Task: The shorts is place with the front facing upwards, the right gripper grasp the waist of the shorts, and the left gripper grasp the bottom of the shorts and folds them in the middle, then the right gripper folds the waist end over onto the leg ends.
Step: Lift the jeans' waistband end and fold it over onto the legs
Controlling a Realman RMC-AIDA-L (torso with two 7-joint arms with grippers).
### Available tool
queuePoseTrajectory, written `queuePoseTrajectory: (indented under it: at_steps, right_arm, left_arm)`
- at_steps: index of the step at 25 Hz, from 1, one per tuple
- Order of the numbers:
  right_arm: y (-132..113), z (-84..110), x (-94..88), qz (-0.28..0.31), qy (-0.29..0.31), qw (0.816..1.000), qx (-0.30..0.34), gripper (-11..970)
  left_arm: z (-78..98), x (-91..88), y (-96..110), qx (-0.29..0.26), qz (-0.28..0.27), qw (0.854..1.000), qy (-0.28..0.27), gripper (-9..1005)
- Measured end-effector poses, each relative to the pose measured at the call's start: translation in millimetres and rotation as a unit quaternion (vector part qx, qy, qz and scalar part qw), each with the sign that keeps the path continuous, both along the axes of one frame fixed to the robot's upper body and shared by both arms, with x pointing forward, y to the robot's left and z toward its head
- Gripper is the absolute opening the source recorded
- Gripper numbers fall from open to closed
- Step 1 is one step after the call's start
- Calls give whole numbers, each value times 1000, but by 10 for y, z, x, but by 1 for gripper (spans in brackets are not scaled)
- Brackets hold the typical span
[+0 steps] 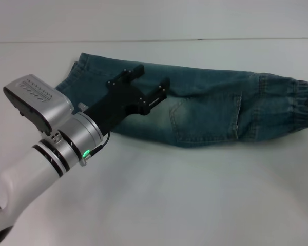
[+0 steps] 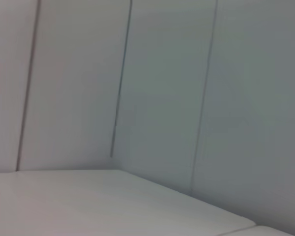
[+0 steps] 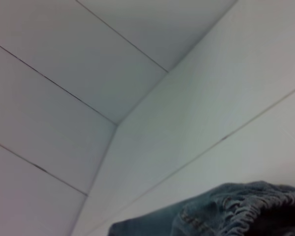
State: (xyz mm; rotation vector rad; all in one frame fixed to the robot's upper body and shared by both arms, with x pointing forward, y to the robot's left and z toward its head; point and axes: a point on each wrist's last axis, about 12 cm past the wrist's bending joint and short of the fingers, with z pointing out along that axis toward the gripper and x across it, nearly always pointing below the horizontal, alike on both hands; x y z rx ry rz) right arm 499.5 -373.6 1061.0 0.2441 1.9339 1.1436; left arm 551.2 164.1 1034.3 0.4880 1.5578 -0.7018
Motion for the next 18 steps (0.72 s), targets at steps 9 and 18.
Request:
queuePoseTrajectory:
  at_steps: [9,18]
  right_arm:
    - [-124,117,-152,9,-6,999,30,53]
    - [-99,116,-188,17,-3,999,42,53]
  left_arm:
    - [-44,-46,-255,40,24,999,-22,634]
    - [-60,-39,-282,44,27,999,-12,389]
